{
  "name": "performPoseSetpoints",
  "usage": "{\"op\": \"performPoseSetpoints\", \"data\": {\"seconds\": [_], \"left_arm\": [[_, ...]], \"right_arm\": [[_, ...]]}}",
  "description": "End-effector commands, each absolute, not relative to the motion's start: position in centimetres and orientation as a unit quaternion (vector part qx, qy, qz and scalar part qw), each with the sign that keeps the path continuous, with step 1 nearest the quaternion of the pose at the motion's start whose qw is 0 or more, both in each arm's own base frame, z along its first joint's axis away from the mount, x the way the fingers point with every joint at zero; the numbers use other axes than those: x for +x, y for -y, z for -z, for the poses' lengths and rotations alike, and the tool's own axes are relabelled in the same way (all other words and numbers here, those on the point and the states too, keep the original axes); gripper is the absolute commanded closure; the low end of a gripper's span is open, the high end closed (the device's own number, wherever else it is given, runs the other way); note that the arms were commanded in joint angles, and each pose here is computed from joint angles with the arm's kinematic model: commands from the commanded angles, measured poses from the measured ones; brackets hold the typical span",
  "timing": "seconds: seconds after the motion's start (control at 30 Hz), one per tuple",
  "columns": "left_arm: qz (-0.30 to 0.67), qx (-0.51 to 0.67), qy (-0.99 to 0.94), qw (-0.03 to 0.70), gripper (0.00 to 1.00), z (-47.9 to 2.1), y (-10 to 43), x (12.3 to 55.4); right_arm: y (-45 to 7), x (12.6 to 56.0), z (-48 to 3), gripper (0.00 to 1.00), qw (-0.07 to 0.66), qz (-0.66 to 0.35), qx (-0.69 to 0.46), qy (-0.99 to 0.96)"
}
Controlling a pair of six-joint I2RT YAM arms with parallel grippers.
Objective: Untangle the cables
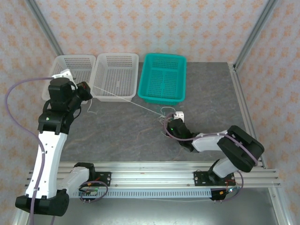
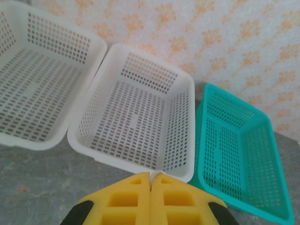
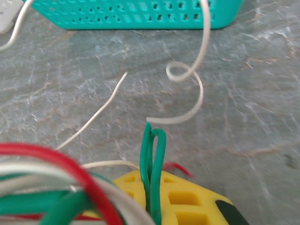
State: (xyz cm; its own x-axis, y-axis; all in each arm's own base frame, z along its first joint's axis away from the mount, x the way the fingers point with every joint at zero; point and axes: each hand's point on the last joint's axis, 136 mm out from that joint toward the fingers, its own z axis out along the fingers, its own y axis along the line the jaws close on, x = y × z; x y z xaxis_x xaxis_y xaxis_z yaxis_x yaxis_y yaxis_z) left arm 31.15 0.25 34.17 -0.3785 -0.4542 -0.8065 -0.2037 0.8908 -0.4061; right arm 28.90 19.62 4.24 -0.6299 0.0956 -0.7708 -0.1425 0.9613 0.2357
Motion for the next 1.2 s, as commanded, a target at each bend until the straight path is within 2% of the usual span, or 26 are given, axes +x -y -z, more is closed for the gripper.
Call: {"op": "performPoseSetpoints", "data": {"seconds": [0.0, 0.13, 0.2, 0.33, 0.43, 0.5, 0.6, 0.73, 0.87, 1.17], "left_arm": [[0.105, -0.242, -0.782, 0.565, 1.0, -34.5, -2.6, 32.0], [0.143, -0.239, -0.813, 0.511, 1.0, -26.8, -0.9, 31.5], [0.198, -0.205, -0.82, 0.497, 0.93, -23.7, 1.8, 31.2], [0.246, -0.144, -0.819, 0.498, 0.83, -20.6, 6.6, 29.8], [0.256, -0.097, -0.823, 0.497, 0.67, -19.3, 9.3, 28.7], [0.251, -0.06, -0.828, 0.499, 0.51, -19.2, 10.2, 28.1], [0.26, 0.03, -0.809, 0.526, 0.36, -21.4, 12.4, 27.2], [0.264, 0.159, -0.768, 0.561, 0.34, -24.3, 16.5, 25.8], [0.273, 0.27, -0.74, 0.552, 0.34, -25.1, 22.1, 25.2], [0.272, 0.294, -0.741, 0.539, 0.35, -23.9, 28.7, 30.2]], "right_arm": [[-15.1, 26.7, -2.2, 0.94, 0.391, -0.071, 0.006, -0.918], [-17.2, 26.7, -7.4, 0.94, 0.435, -0.135, -0.051, -0.889], [-18.3, 26.3, -10.2, 0.94, 0.463, -0.169, -0.095, -0.865], [-19.0, 25.9, -13.9, 0.93, 0.505, -0.175, -0.16, -0.83], [-18.4, 26.3, -15.8, 0.94, 0.532, -0.139, -0.185, -0.814], [-18.0, 26.6, -16.5, 0.94, 0.544, -0.115, -0.2, -0.807], [-18.0, 26.8, -17.2, 0.95, 0.548, -0.099, -0.219, -0.801], [-18.7, 26.6, -17.6, 0.95, 0.544, -0.11, -0.232, -0.799], [-19.4, 26.5, -17.5, 0.94, 0.54, -0.127, -0.238, -0.797], [-20.4, 26.1, -17.8, 0.93, 0.531, -0.159, -0.245, -0.795]]}}
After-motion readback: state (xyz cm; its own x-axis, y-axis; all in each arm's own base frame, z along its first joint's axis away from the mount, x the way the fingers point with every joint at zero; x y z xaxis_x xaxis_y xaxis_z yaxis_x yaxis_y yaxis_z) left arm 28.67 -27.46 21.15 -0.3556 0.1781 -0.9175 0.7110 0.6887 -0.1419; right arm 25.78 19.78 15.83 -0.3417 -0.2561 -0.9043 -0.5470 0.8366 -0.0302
